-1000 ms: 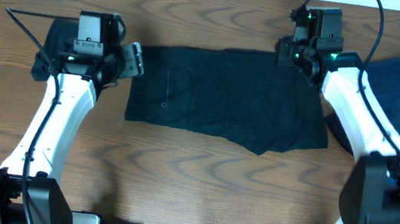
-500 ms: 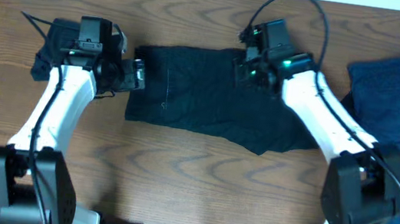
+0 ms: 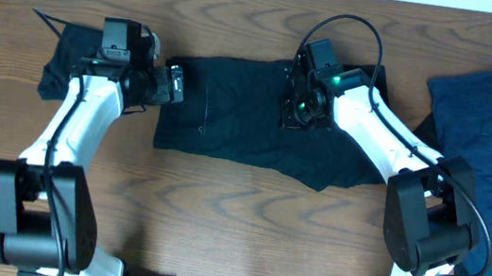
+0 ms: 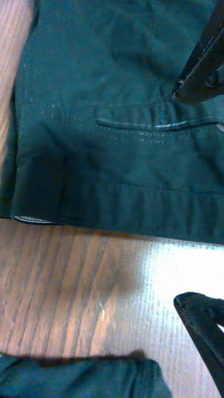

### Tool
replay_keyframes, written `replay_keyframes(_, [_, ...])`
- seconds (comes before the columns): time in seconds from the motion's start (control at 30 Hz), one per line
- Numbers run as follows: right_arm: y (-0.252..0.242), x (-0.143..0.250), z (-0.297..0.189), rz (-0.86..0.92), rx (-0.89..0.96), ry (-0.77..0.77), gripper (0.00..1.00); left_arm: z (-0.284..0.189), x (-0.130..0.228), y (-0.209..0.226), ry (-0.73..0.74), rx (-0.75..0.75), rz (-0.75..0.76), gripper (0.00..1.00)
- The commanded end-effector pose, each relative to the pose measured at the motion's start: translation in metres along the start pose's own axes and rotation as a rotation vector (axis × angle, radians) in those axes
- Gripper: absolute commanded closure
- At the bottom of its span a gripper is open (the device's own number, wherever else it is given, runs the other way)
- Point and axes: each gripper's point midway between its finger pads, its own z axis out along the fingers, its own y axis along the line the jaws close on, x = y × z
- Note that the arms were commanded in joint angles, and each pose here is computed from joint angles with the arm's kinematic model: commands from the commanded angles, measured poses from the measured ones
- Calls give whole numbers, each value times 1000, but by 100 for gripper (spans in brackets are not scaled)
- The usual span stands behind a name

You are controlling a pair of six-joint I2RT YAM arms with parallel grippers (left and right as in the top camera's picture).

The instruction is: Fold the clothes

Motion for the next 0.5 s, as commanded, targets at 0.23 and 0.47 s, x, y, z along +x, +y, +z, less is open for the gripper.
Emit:
replay_keyframes(0.23, [5,5,4,18,-27,27,99,53,31,19,153,-34,-30,2])
replay_keyframes(0.47, [1,8,6,33,-7,30,99,60,35,12,175,15,-36,2])
